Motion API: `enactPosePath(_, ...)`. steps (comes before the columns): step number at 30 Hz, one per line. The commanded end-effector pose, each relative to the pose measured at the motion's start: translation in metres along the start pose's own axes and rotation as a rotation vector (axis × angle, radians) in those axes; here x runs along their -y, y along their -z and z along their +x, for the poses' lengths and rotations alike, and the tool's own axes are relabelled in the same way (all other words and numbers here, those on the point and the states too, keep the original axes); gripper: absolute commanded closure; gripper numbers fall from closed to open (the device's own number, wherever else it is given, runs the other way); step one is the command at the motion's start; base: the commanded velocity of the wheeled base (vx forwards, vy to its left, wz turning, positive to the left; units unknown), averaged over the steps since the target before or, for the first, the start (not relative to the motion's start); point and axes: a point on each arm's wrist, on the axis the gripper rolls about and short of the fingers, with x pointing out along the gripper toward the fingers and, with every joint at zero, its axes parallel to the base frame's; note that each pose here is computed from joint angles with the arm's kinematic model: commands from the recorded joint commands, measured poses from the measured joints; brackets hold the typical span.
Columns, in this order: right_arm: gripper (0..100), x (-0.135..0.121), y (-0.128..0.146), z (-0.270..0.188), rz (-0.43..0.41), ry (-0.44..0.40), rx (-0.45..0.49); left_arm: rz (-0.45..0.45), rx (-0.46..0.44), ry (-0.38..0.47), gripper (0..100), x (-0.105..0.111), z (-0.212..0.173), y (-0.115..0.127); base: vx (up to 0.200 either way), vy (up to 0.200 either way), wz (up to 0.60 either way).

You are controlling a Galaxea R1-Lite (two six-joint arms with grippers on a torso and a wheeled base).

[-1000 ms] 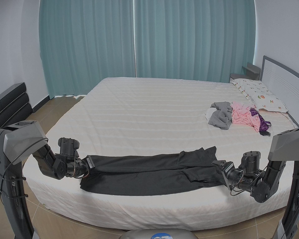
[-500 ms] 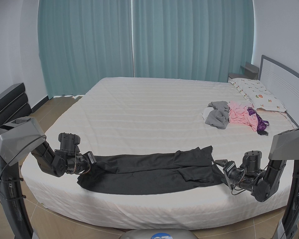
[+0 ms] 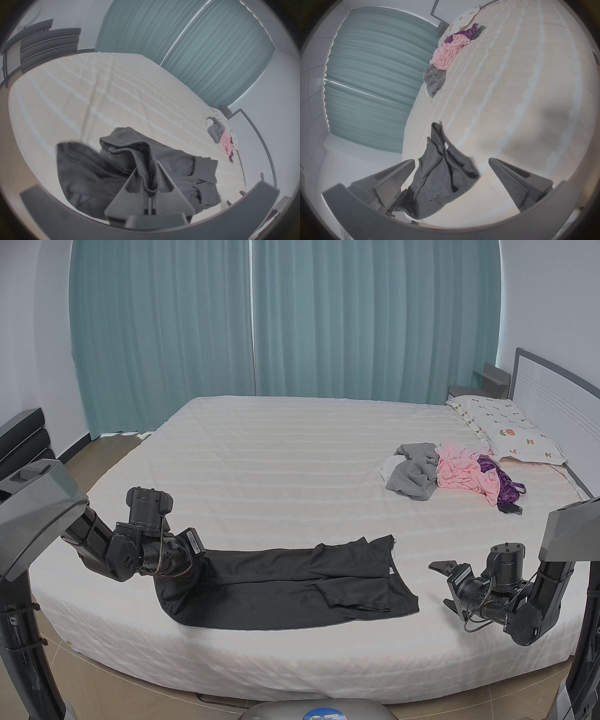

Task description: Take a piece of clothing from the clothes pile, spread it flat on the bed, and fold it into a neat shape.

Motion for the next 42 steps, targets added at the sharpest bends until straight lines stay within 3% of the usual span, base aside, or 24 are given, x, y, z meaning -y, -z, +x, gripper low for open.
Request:
enactPosePath(1, 0, 0.000, 0.000, 0.000, 0.000, 0.002, -0.002, 0.008, 0.000, 0.022, 100, 0.015, -0.002, 0.000, 0.000, -0.200, 0.00)
enactPosePath(7, 0, 0.001, 0.001, 0.000, 0.000, 0.003, -0.003, 0.025, -0.014, 0.029, 100, 0.026, -0.002, 0.005, 0.000, -0.200, 0.00)
enactPosePath(26, 0, 0.001, 0.002, 0.001, -0.004, 0.004, -0.008, 0.103, -0.113, 0.099, 100, 0.088, 0.005, 0.026, 0.000, -0.200, 0.00)
enactPosePath(33, 0, 0.002, 0.003, 0.002, -0.006, 0.006, -0.011, 0.079, -0.110, 0.113, 100, 0.095, 0.008, 0.028, 0.000, -0.200, 0.00)
enactPosePath(42, 0, 0.001, 0.004, 0.002, -0.007, 0.006, -0.012, 0.084, -0.131, 0.118, 100, 0.100, 0.011, 0.036, 0.000, 0.000, 0.00)
